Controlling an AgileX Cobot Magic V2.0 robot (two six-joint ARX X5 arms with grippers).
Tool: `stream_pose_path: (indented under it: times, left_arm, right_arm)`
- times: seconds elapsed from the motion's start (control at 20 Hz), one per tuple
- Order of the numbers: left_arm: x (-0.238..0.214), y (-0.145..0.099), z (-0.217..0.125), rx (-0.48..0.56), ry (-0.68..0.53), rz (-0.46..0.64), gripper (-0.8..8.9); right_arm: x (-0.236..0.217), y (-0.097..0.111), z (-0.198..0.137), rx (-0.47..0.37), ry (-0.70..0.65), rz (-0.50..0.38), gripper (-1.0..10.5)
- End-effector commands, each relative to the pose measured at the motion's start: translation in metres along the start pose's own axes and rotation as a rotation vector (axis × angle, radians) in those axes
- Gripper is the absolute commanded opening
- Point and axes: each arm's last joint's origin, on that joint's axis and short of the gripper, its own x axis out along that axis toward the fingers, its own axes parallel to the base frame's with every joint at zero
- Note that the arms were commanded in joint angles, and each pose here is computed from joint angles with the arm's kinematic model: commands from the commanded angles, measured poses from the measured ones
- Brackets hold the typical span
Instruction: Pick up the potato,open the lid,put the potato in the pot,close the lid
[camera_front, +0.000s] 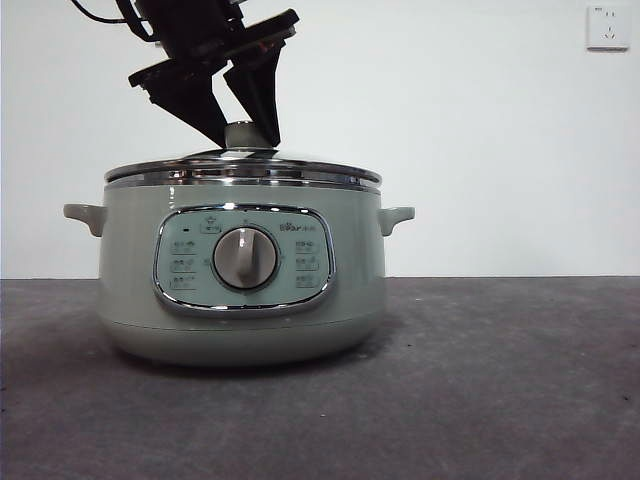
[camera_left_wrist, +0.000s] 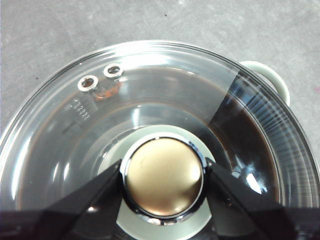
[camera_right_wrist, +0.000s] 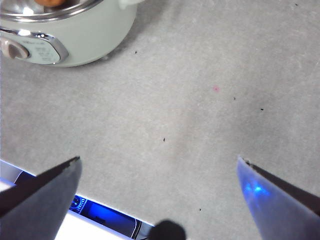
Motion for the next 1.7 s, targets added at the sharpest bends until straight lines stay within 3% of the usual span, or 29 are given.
stream_pose_path:
  times: [0.05,0.35,0.7,0.75,0.9,0.95,1.25,1.55,1.7]
  left_arm:
    - [0.007,0.002,-0.001,0.036,0.016,0.021,-0.13]
    - [0.007,0.000,-0.001,0.108,0.016,0.023,-0.13]
    - [0.007,-0.001,-0.001,0.080,0.019,0.010,0.09]
    - [0.006,0.000,-0.002,0.080,0.024,0.007,0.53]
    - [-0.002,-0.001,-0.002,0.076,0.017,0.007,5.13]
    - [-0.007,-0.001,-0.001,0.073,0.003,0.004,5.47]
    - [-0.066,-0.002,-0.006,0.038,-0.059,-0.013,5.44]
    - [-0.142,-0.002,-0.046,0.004,0.055,-0.009,5.44]
    - [-0.173,-0.002,-0.062,0.001,0.056,-0.008,5.44]
  right_arm:
    - [0.002,0.001,0.000,0.011,-0.002,-0.001,7.5]
    - [0.002,0.001,0.001,0.015,-0.014,-0.005,7.5]
    - [0.002,0.001,0.001,0.015,-0.012,-0.006,7.5]
    - [0.003,0.001,0.001,0.015,-0.013,-0.005,7.5]
    - [0.003,0.001,0.001,0.015,-0.011,-0.005,7.5]
    - [0.003,0.001,0.001,0.015,-0.011,-0.005,7.5]
    - [0.003,0.001,0.000,0.012,-0.004,-0.007,7.5]
    - [0.003,0.000,-0.001,0.008,0.009,-0.010,7.5]
    - [0.003,0.001,-0.001,0.008,0.013,-0.001,7.5]
